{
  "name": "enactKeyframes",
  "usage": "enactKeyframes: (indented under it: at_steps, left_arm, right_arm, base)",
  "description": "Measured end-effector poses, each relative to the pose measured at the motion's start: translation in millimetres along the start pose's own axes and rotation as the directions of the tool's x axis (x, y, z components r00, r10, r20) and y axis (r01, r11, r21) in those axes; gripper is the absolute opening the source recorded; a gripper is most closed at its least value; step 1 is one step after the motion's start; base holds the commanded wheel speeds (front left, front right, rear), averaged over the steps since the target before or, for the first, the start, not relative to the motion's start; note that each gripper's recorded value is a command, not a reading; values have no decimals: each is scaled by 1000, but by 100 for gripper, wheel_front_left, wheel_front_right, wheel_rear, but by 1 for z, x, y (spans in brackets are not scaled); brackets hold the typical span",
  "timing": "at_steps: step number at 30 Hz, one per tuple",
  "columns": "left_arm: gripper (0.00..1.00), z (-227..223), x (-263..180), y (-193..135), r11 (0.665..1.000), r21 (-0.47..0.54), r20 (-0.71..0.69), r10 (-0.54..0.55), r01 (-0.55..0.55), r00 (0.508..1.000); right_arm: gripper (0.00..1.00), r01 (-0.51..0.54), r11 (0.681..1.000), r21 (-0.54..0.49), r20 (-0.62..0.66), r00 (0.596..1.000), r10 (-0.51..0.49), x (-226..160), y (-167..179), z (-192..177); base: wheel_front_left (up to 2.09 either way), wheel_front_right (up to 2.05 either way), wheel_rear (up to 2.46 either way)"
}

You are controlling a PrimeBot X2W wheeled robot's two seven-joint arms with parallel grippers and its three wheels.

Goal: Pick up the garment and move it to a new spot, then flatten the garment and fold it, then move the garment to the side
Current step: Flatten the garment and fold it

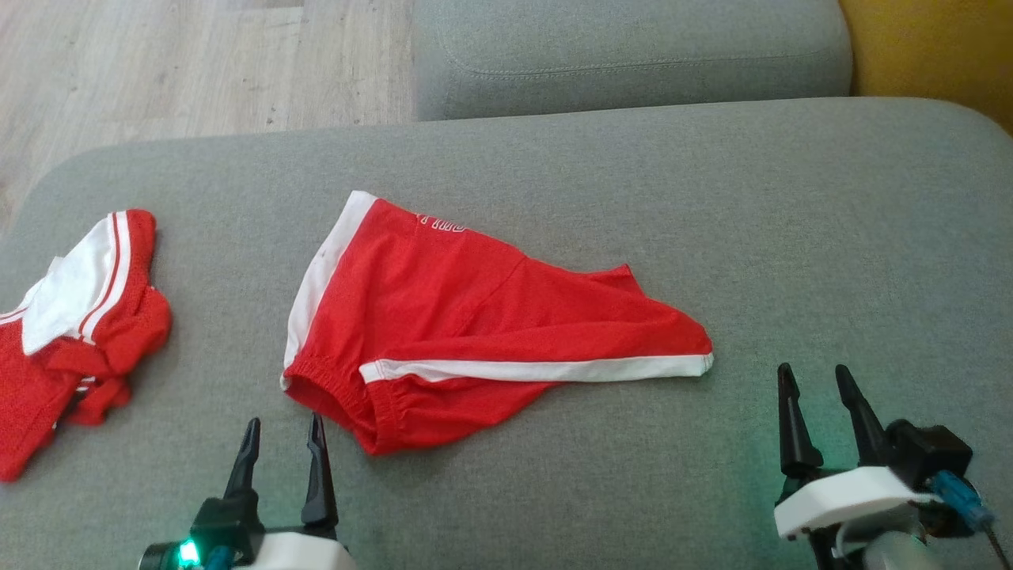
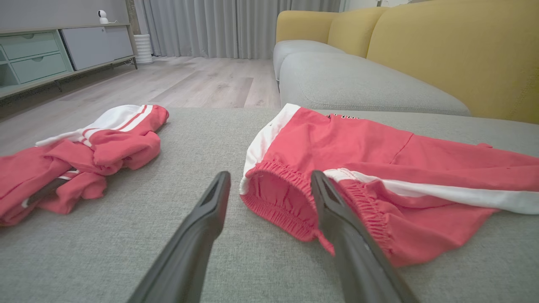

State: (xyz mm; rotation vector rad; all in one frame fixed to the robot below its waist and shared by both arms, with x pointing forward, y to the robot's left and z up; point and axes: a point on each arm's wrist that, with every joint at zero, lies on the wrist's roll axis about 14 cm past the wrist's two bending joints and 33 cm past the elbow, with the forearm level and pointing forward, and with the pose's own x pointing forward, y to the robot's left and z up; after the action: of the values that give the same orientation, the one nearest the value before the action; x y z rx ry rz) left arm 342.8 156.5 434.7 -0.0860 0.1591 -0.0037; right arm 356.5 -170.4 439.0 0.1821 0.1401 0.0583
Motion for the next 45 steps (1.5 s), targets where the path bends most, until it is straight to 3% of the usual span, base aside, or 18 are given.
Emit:
enactKeyframes:
  at_steps: [10,19,30,45]
  left_arm:
    - [100,-5,1,-8,999,-21,-19,-30,30,999]
    - [100,-5,25,-55,963,-184,-32,-206,196,978]
    - [100,-50,38,-74,929,-312,-199,-270,201,942]
    - [100,-38,47,-97,899,-337,-165,-350,280,922]
  right_arm:
    - [100,-9,1000,-1,-17,1000,9,1,3,-5]
    - [100,-54,999,-4,-80,995,53,8,17,-24]
    - [100,-39,999,6,-107,993,40,11,13,-33]
    - [100,-57,998,12,-125,991,58,15,18,-38]
  base:
    - [0,0,0]
    - [0,0,0]
    - [0,0,0]
    - [0,0,0]
